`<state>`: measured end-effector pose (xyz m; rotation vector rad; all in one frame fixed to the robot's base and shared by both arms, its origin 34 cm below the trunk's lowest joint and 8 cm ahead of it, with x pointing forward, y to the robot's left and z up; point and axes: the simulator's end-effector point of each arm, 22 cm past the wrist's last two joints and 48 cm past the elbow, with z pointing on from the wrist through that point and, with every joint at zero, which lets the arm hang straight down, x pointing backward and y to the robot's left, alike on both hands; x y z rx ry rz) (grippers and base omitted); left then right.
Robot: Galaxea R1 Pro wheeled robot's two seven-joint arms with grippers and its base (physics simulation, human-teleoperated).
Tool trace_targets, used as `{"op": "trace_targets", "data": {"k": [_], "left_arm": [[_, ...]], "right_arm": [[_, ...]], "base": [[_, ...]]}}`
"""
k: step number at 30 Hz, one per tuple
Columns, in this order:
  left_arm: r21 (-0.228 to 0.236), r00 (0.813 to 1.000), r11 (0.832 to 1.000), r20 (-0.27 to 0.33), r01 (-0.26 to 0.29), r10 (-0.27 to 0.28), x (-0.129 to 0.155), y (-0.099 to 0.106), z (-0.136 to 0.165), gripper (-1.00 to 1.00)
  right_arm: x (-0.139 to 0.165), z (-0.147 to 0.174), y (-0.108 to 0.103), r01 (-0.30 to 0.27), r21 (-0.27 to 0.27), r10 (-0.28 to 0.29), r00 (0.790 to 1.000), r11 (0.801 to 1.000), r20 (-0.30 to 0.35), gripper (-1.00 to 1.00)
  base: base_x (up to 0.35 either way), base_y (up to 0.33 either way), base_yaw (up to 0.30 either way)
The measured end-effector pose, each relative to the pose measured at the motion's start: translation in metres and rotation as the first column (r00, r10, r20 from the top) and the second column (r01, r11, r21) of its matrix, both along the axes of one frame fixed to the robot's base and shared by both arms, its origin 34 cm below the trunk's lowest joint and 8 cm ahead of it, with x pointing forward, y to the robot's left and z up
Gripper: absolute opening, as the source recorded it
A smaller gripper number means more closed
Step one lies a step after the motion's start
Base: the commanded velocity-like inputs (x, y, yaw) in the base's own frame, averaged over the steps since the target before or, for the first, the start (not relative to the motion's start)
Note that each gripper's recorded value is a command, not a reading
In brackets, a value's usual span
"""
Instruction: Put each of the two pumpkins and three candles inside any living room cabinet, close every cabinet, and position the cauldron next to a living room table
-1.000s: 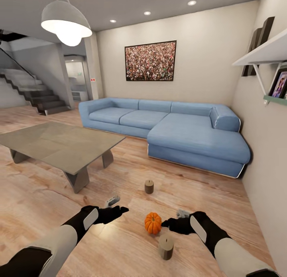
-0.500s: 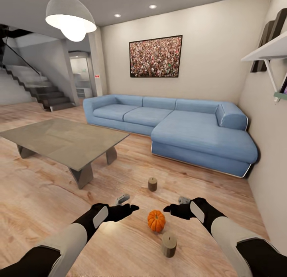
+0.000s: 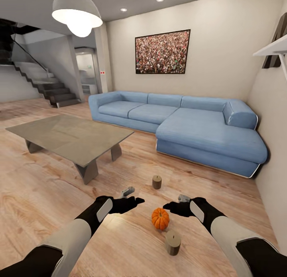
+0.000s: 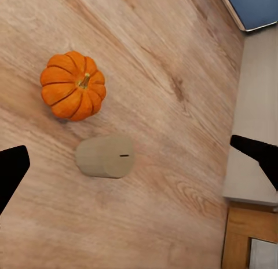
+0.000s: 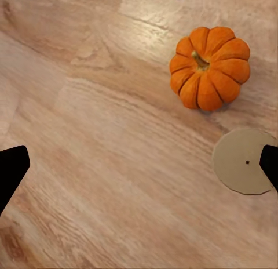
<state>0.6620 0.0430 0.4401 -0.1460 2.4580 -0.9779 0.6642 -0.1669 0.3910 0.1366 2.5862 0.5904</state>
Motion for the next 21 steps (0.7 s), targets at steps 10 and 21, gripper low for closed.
{"op": "trace_targets", "data": {"k": [10, 21], "left_arm": [[0.01, 1.0, 1.0, 0.004, 0.0, 0.0, 0.001, 0.002, -0.002, 1.0], [0.012, 1.0, 1.0, 0.003, 0.0, 0.0, 0.001, 0.002, -0.002, 1.0]], "right_arm": [[0.022, 0.01, -0.008, 0.035, -0.021, -0.032, 0.993, 0.999, 0.117, 1.0], [0.022, 0.01, -0.007, 0.032, -0.019, -0.03, 0.992, 0.999, 0.12, 1.0]], "base": [[0.0, 0.0, 0.011], [0.0, 0.0, 0.0]]}}
